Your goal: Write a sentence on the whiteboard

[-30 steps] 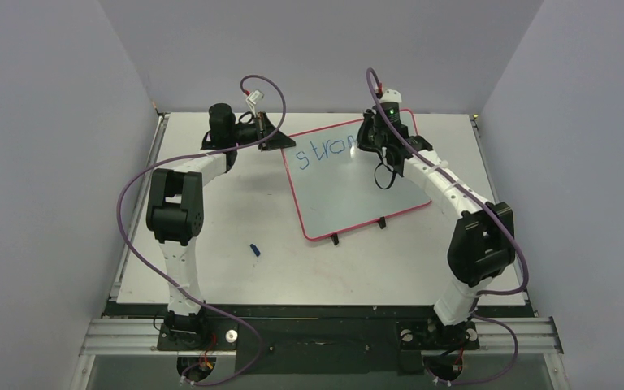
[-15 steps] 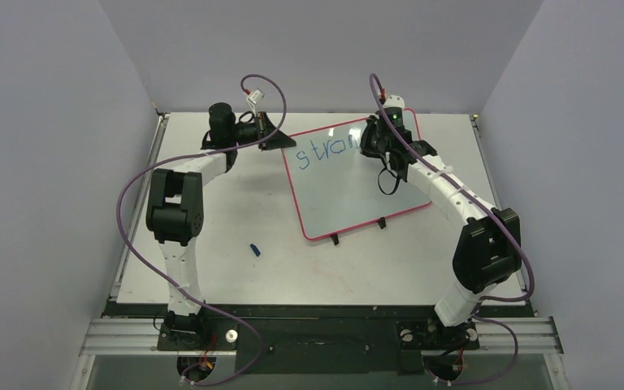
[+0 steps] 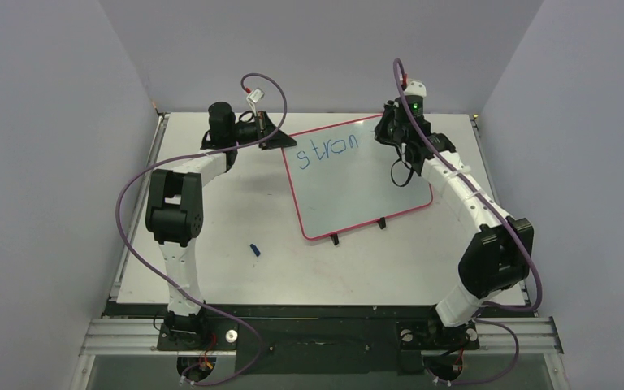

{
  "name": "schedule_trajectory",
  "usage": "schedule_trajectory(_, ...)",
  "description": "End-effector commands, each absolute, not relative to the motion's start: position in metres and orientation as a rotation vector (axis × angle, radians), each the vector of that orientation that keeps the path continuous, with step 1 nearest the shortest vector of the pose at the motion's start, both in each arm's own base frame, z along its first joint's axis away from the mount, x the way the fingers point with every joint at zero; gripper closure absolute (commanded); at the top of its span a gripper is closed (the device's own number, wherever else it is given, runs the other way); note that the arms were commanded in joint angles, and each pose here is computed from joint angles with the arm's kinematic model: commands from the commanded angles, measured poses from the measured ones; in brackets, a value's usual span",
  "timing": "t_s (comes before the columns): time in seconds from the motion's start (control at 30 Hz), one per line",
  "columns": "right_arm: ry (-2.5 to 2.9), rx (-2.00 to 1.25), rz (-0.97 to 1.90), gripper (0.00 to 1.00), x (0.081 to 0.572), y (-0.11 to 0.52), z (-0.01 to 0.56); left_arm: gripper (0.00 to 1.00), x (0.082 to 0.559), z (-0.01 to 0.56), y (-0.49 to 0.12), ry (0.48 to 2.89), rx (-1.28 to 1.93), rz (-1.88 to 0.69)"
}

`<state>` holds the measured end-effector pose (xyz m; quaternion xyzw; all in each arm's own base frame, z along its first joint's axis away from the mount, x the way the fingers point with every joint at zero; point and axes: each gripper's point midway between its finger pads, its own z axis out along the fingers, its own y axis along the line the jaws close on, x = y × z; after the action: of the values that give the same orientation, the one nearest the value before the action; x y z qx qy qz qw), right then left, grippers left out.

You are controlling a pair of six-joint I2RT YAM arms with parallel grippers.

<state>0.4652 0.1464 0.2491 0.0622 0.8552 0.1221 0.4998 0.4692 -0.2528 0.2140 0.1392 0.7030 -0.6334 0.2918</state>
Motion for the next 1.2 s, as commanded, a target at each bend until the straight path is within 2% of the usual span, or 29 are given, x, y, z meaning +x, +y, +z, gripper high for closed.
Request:
schedule_trajectory(0.0,2.0,0.192,0.319,1.0,0.481,0.14,0.274,1.0,0.451,0.268,-0.254,1.703,0.586,-1.648)
schedule_trajectory(0.7,2.029,0.203,0.339,1.0,0.506,0.144,0.258,1.0,0.452,0.265,-0.254,1.707,0.585,-1.65)
schedule_trajectory(1.17,2.045,0.153,0.417,1.0,0.504,0.167,0.257,1.0,0.452,0.265,-0.254,1.708,0.583,-1.65)
